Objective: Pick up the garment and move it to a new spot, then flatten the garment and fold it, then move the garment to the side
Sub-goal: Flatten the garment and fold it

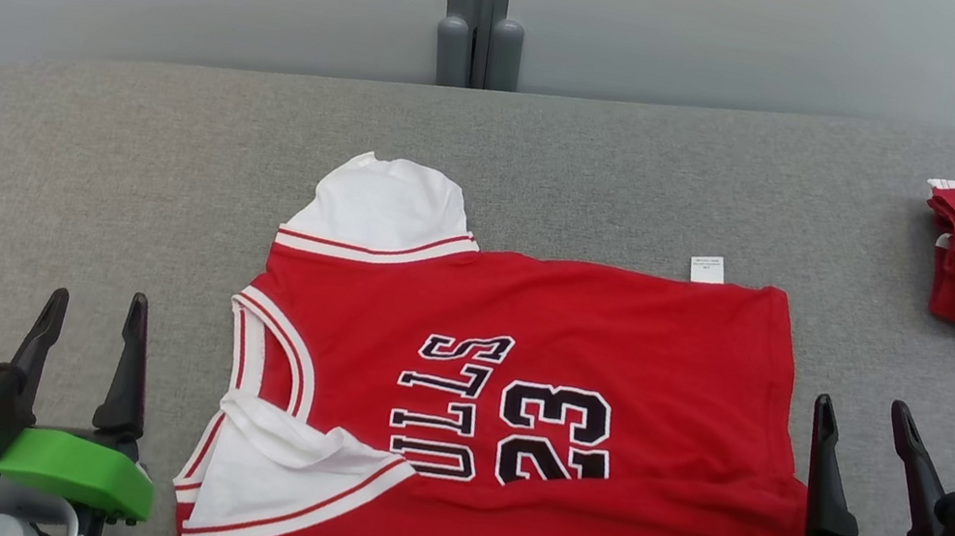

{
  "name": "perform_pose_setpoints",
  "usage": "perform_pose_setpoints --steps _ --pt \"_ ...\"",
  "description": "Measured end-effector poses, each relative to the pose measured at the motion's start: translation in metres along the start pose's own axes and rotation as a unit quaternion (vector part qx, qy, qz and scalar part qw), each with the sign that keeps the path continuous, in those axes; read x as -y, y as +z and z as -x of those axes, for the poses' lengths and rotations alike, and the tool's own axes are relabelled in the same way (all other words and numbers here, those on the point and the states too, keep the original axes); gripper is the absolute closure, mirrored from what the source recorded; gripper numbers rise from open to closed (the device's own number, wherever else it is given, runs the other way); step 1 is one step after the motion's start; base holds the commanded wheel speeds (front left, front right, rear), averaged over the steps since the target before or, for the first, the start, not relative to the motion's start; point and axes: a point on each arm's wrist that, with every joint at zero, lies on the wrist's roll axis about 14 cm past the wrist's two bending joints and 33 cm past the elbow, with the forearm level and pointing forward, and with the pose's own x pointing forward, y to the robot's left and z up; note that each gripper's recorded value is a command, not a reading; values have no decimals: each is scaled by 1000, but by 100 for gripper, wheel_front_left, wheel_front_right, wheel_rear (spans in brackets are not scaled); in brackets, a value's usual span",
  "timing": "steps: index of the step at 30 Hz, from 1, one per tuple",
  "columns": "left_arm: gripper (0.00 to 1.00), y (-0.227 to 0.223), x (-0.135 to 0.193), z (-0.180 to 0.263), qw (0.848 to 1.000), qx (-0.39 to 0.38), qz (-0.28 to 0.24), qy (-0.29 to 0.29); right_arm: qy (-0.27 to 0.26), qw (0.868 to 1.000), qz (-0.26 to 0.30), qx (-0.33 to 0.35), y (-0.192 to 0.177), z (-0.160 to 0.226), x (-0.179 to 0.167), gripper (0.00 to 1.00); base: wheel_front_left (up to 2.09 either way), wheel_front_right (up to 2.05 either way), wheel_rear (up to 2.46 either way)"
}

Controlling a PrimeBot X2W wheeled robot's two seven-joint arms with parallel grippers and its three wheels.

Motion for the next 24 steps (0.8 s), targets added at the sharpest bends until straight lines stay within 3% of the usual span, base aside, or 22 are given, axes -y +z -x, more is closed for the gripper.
perform_pose_setpoints --steps 24 --pt "0 -13 -2 5 1000 -19 3 8 9 1000 2 -16 -10 4 -6 0 0 0 0"
